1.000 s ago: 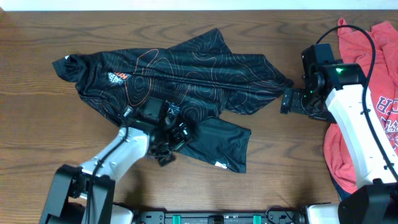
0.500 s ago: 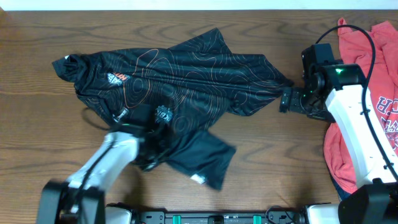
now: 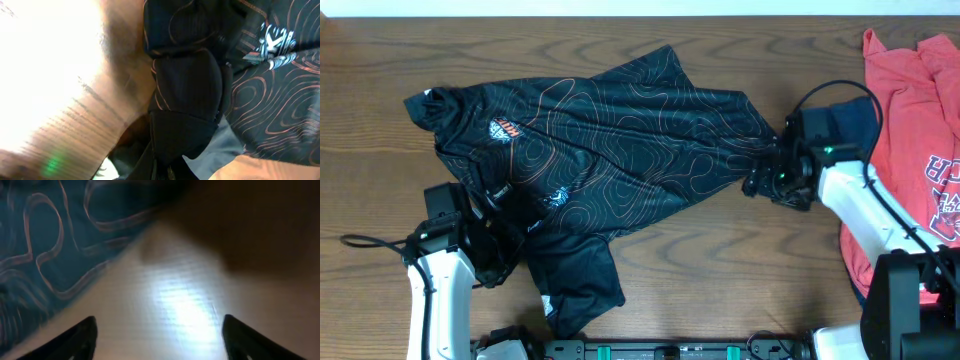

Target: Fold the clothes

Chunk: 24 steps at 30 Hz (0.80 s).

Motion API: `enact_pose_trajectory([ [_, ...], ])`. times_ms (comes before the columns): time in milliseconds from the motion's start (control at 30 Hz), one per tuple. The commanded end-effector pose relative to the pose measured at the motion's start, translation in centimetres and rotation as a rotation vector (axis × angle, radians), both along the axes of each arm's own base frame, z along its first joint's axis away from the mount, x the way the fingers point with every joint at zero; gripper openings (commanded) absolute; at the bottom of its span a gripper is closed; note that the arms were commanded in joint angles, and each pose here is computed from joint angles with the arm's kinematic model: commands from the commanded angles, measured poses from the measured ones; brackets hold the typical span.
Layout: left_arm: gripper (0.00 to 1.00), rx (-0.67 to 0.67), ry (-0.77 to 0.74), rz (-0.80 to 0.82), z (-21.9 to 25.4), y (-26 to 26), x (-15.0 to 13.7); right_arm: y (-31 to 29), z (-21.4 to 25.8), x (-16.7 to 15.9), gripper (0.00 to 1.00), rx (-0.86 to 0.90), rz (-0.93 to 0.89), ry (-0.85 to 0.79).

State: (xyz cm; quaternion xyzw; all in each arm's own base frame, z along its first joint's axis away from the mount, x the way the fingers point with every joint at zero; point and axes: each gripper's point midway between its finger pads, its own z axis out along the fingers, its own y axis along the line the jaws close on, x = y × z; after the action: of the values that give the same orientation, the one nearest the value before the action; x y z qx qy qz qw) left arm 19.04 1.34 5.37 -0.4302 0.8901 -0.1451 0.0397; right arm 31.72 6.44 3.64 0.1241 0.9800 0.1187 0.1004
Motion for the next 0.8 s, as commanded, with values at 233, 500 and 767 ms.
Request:
enact_pose_trajectory([
  [233, 0.06, 0.087, 0.015, -0.022, 0.0, 1.5, -0.2, -0.1, -3.8, 1.9, 0.73, 0.038, -0.084, -0.098],
  [500, 0.06, 0.088, 0.014, -0.022, 0.0, 1.5, -0.2, -0.8, -7.7, 4.8, 0.70, 0.016, -0.162, -0.140],
  [767, 0.06, 0.089, 0.013, -0.022, 0.0, 1.5, -0.2, -2.2, -10.1, 5.3, 0.61, -0.051, -0.201, -0.143],
])
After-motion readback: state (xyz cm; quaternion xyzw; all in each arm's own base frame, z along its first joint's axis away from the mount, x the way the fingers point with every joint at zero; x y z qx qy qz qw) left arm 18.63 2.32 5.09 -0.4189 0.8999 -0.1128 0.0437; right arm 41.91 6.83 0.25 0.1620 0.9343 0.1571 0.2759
